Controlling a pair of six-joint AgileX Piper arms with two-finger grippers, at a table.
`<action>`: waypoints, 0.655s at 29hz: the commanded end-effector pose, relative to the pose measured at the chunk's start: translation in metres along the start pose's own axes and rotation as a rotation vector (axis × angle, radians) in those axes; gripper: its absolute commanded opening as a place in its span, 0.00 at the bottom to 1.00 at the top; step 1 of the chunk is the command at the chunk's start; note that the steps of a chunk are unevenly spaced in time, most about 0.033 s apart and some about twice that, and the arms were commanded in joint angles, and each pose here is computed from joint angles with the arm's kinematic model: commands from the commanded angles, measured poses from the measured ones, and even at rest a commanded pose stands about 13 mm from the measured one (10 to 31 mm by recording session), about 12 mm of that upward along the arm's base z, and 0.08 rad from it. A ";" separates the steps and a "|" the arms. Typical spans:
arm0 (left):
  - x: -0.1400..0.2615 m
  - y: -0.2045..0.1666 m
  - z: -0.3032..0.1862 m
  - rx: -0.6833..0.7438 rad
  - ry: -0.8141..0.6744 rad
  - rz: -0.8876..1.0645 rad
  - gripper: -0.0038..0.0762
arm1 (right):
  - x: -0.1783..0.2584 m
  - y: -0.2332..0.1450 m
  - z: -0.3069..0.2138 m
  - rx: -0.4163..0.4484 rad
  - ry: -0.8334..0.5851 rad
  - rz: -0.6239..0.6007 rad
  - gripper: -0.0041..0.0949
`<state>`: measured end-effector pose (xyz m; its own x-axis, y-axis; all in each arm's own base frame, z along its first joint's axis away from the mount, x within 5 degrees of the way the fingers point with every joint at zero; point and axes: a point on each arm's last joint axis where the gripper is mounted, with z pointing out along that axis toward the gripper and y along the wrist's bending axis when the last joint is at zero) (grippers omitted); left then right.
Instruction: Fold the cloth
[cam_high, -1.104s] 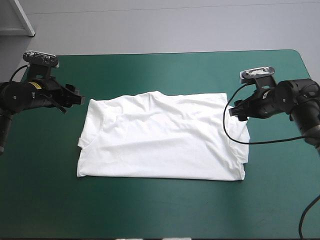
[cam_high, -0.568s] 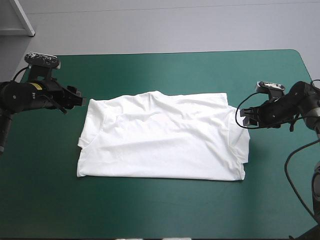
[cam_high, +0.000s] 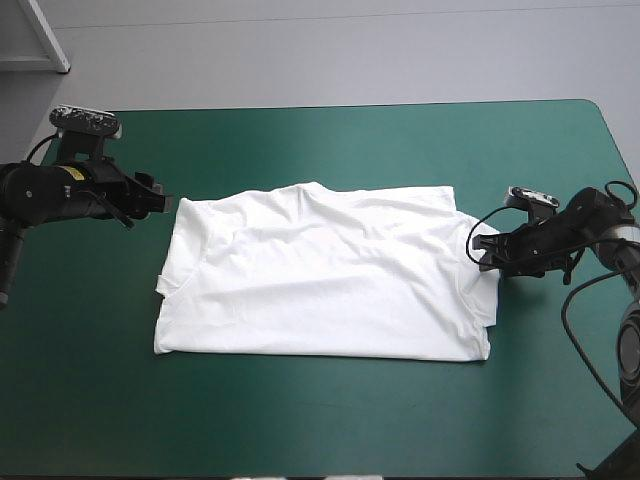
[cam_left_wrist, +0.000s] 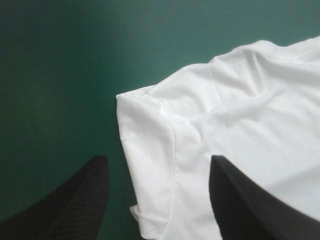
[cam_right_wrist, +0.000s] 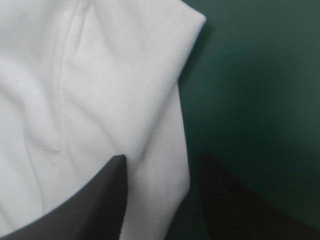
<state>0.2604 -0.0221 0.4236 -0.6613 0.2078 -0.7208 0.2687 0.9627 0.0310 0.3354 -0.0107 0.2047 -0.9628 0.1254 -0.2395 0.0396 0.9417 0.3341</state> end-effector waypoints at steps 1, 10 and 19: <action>-0.011 -0.002 -0.019 -0.011 -0.114 -0.007 0.59 | 0.016 0.002 0.007 -0.044 0.053 -0.014 0.28; -0.010 -0.002 -0.019 -0.012 -0.097 -0.004 0.54 | 0.022 0.008 0.011 -0.135 0.035 -0.015 0.02; -0.009 -0.002 -0.019 -0.011 -0.092 -0.004 0.52 | 0.013 0.013 -0.040 0.009 -0.224 -0.029 0.03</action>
<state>0.2597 -0.0219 0.4228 -0.6693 0.2118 -0.7122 0.2702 0.9623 0.0322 0.3156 -0.0037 0.2079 -0.9370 0.1489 -0.3161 0.0223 0.9283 0.3711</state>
